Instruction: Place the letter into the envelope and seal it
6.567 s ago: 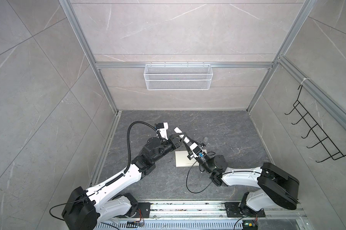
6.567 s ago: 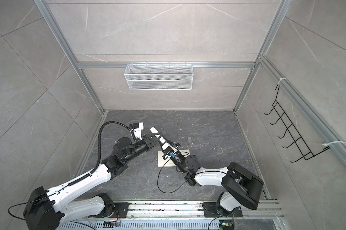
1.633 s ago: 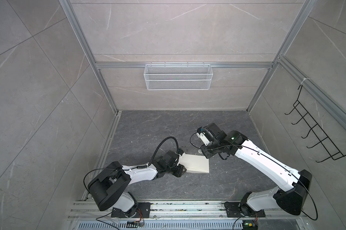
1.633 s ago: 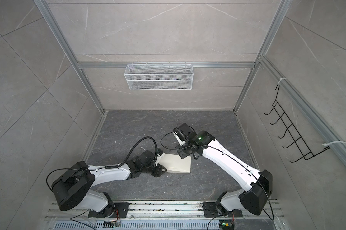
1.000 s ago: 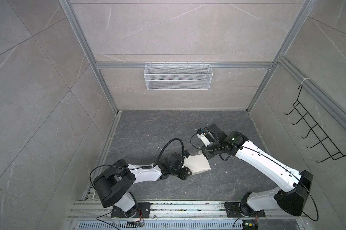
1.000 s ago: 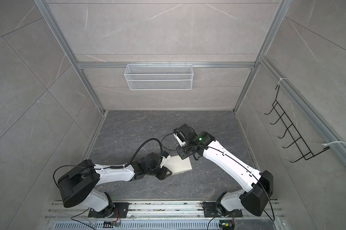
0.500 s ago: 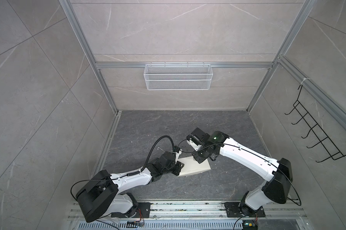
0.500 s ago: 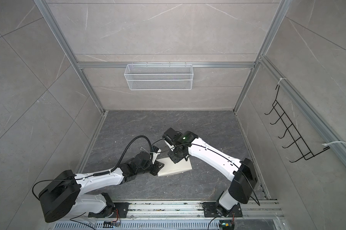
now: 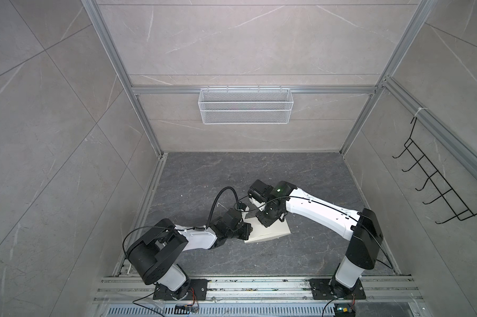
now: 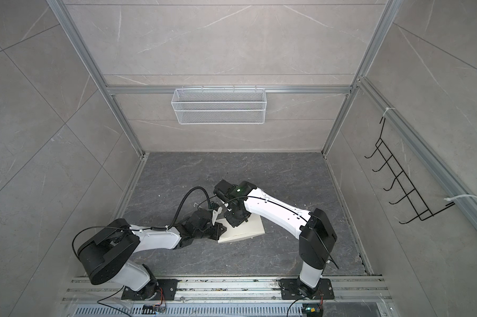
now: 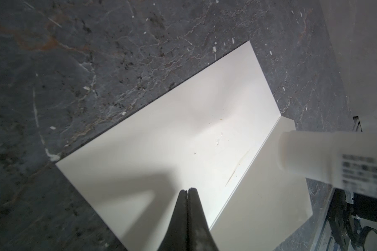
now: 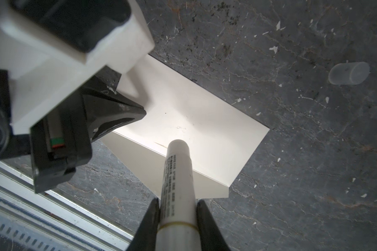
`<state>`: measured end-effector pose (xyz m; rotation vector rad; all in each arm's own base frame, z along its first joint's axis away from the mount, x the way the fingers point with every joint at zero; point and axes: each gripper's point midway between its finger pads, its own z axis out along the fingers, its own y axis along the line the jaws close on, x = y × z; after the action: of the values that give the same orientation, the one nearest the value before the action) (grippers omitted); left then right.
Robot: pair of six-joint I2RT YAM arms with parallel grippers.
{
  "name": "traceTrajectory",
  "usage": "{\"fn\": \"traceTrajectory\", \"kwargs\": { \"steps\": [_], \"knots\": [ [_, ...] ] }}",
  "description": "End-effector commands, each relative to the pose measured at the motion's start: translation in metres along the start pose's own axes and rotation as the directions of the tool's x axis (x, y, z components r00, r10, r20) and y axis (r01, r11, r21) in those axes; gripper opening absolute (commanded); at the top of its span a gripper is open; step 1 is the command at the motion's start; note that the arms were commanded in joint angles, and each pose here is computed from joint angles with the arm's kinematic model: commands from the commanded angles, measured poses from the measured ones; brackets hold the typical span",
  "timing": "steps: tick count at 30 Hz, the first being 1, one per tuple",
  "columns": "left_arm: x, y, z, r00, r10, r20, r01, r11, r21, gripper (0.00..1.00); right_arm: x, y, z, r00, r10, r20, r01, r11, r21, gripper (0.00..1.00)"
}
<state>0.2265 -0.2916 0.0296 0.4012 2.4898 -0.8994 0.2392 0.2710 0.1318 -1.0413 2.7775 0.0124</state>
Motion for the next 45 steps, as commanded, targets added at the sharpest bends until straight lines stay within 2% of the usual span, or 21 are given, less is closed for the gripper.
{"fn": "traceTrajectory", "kwargs": {
  "steps": [1, 9, 24, 45],
  "knots": [
    [-0.008, -0.002, 0.003, 0.998, -0.059, 0.024, 0.058, 0.998, 0.033, 0.0, -0.004, 0.007, 0.002, 1.0, 0.004, -0.021, -0.005, 1.0, -0.014, 0.0],
    [0.003, 0.015, 0.005, 0.995, -0.094, 0.017, 0.094, 0.995, -0.014, 0.0, -0.008, 0.011, 0.019, 0.998, -0.003, -0.061, 0.003, 1.0, -0.011, 0.0],
    [0.005, 0.017, 0.006, 0.995, -0.098, 0.017, 0.098, 0.995, -0.024, 0.0, -0.007, 0.019, 0.036, 0.993, -0.02, -0.118, 0.017, 1.0, -0.024, 0.0],
    [0.005, 0.02, 0.01, 0.995, -0.101, 0.002, 0.101, 0.994, -0.047, 0.0, 0.0, 0.01, 0.054, 0.988, -0.01, -0.153, 0.015, 0.999, 0.035, 0.0]
  ]
}}
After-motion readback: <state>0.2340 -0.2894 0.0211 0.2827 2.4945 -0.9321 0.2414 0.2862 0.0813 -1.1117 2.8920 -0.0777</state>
